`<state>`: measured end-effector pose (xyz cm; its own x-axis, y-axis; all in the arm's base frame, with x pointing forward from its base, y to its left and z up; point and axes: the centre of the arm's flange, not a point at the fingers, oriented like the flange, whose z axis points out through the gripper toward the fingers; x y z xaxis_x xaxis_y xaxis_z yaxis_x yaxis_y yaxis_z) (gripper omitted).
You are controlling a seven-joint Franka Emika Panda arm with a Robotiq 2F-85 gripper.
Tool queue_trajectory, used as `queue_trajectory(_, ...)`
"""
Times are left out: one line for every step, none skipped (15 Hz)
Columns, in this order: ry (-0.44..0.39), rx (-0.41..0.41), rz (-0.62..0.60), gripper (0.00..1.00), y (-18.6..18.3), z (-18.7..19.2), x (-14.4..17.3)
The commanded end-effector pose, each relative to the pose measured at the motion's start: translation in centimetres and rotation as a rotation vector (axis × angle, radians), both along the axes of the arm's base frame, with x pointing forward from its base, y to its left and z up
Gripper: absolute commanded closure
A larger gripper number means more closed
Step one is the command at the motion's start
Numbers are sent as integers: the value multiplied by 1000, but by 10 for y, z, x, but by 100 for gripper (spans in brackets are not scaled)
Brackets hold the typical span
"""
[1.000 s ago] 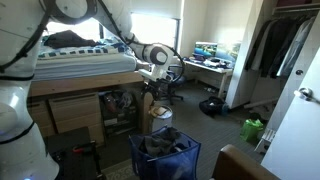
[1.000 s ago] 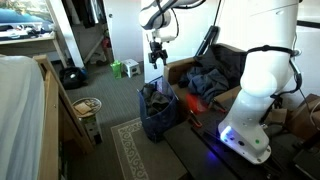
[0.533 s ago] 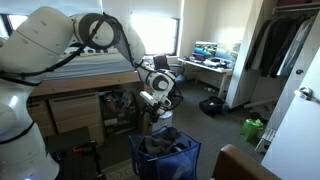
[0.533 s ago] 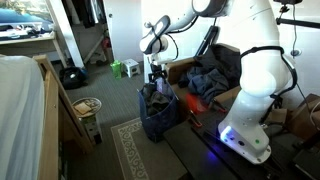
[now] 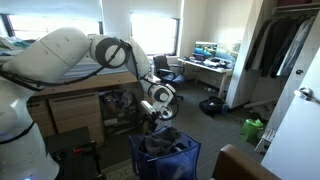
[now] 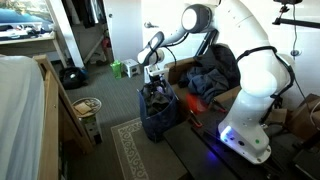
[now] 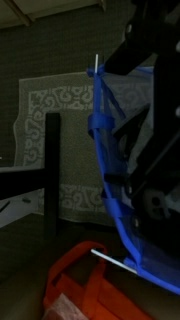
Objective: Take the cloth from the laundry basket and put it on the brown couch
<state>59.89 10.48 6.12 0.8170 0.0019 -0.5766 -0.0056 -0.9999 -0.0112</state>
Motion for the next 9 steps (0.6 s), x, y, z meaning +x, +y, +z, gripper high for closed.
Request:
queue_trajectory(4,3,5,0,4,1,3)
queue_trajectory(5,5,9,0,7,4,6)
queue_trajectory(4,7,11,0,8,6,8)
queue_trajectory(4,7,11,0,9,7,8)
queue_trajectory(-5,12,7,0,7,5,10)
queue_trajectory(-19,7,-18,0,5,-1,13)
queue_trajectory(-39,-2,-34,0,4,-7,15)
queue_trajectory(-53,-6,-43,0,2,-13,17)
queue_trajectory(-70,-15,-63,0,0,-22,19)
